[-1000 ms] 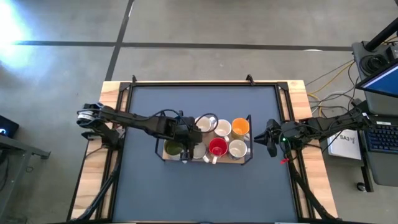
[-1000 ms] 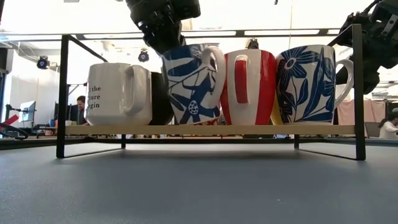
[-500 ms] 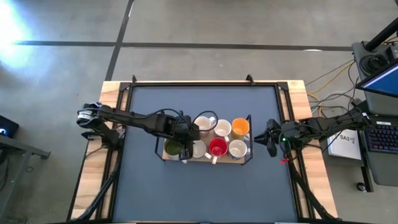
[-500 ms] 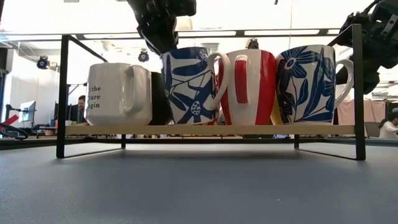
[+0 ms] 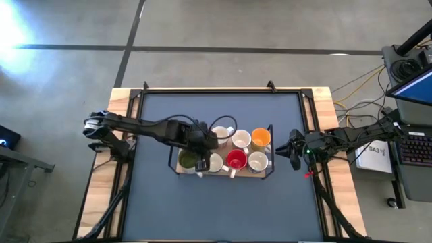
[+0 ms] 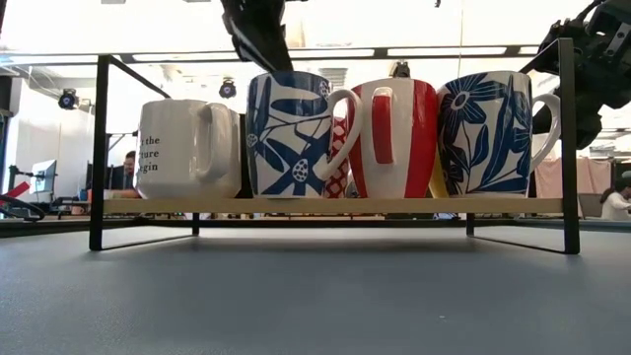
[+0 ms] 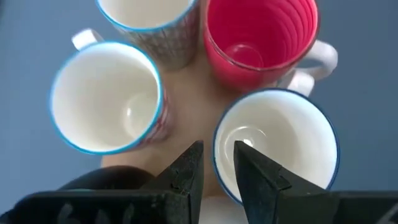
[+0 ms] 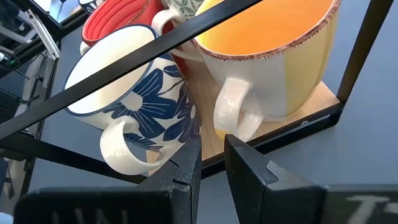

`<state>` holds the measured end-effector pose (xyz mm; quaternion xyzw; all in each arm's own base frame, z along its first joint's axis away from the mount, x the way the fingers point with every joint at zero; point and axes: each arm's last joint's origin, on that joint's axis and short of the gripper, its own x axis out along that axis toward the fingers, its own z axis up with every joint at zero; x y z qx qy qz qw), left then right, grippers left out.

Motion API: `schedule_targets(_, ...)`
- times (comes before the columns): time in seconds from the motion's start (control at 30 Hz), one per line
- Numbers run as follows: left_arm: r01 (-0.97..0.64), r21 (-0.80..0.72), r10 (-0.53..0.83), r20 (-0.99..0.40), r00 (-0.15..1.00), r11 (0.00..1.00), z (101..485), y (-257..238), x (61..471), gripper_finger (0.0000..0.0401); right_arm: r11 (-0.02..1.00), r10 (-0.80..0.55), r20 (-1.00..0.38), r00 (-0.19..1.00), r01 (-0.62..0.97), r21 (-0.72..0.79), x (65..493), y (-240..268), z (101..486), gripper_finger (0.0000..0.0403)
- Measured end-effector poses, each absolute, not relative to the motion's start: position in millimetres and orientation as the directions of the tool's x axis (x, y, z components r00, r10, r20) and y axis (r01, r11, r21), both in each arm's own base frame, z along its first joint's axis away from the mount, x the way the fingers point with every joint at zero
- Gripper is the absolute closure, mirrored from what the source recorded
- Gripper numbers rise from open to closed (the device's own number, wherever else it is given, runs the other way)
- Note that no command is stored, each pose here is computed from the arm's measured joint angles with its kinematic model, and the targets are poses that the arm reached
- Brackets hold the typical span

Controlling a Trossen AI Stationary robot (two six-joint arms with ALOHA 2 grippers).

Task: Place coffee mugs
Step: Return to Home Position

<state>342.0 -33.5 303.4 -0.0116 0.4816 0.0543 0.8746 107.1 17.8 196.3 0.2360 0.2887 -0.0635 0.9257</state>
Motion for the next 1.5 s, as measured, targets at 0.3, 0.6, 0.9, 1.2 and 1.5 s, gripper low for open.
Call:
schedule_targets(0.3, -0.171, 0.026, 0.12, -0.815, 0.566, 0.985, 323, -35, 332, 0.033, 0.881, 0.019, -0.565, 0.825, 0.254, 0.4, 107, 18, 196, 0.0344)
schedule_targets(0.6, -0.303, -0.026, 0.167, -0.788, 0.593, 0.953, 350, -30, 280, 0.033, 0.881, 0.019, -0.565, 0.825, 0.254, 0.4, 107, 18, 196, 0.0344)
schedule_targets(0.9, -0.455, -0.191, 0.229, -0.66, 0.715, 0.87, 350, -25, 194, 0.033, 0.881, 0.019, -0.565, 0.825, 0.254, 0.4, 107, 18, 196, 0.0344)
schedule_targets(1.2, -0.414, -0.325, 0.232, -0.475, 0.849, 0.85, 321, -23, 139, 0.033, 0.881, 0.019, -0.565, 0.825, 0.254, 0.4, 107, 18, 196, 0.0344)
schedule_targets(1.5, -0.279, -0.416, 0.215, -0.195, 0.957, 0.866, 266, -22, 137, 0.033, 0.881, 0.019, -0.565, 0.825, 0.254, 0.4, 107, 18, 196, 0.0344)
